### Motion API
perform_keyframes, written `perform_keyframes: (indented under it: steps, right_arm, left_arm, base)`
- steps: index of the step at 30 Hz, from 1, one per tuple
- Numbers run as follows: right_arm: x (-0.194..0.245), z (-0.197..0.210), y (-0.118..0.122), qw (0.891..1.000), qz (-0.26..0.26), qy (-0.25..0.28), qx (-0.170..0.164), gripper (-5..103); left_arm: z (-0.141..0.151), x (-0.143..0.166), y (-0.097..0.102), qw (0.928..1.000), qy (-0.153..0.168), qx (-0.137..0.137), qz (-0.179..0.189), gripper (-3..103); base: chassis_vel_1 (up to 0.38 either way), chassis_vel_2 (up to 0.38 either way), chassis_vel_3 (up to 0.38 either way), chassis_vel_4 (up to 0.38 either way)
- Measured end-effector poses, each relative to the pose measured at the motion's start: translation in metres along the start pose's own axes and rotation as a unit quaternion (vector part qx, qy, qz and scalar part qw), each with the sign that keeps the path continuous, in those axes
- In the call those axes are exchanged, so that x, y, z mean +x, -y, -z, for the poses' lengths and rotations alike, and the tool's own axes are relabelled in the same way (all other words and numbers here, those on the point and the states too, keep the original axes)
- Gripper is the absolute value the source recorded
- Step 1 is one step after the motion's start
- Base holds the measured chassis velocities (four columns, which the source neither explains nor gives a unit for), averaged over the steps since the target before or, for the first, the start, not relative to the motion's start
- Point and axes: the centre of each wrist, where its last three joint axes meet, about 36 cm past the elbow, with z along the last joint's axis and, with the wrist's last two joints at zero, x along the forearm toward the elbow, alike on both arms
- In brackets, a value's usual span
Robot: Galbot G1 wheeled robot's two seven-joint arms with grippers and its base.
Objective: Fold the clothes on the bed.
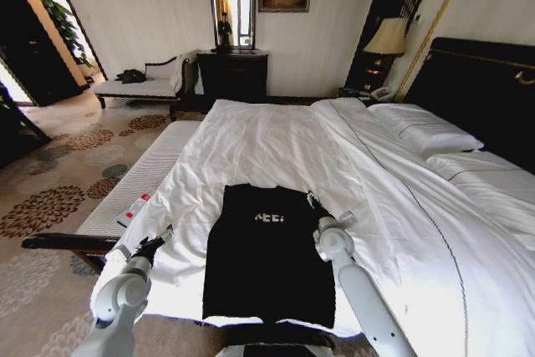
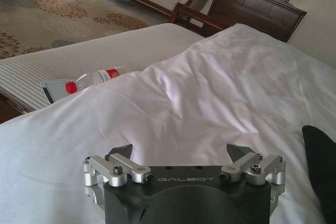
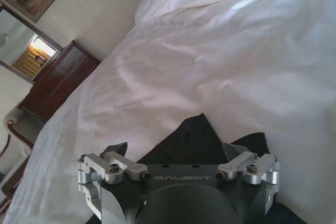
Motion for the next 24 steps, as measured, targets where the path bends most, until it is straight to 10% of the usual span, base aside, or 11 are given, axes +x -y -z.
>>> perform_keyframes:
  steps: [24]
  right_arm:
    - [0.029,-0.017,-0.010,0.999,0.019,-0.033,-0.001,100]
  left_arm:
    - [0.002,-0.002,-0.003,1.0000,-0.001,-0.004,0.005,100]
  base:
    - [0.000,0.000,0.000,0.000]
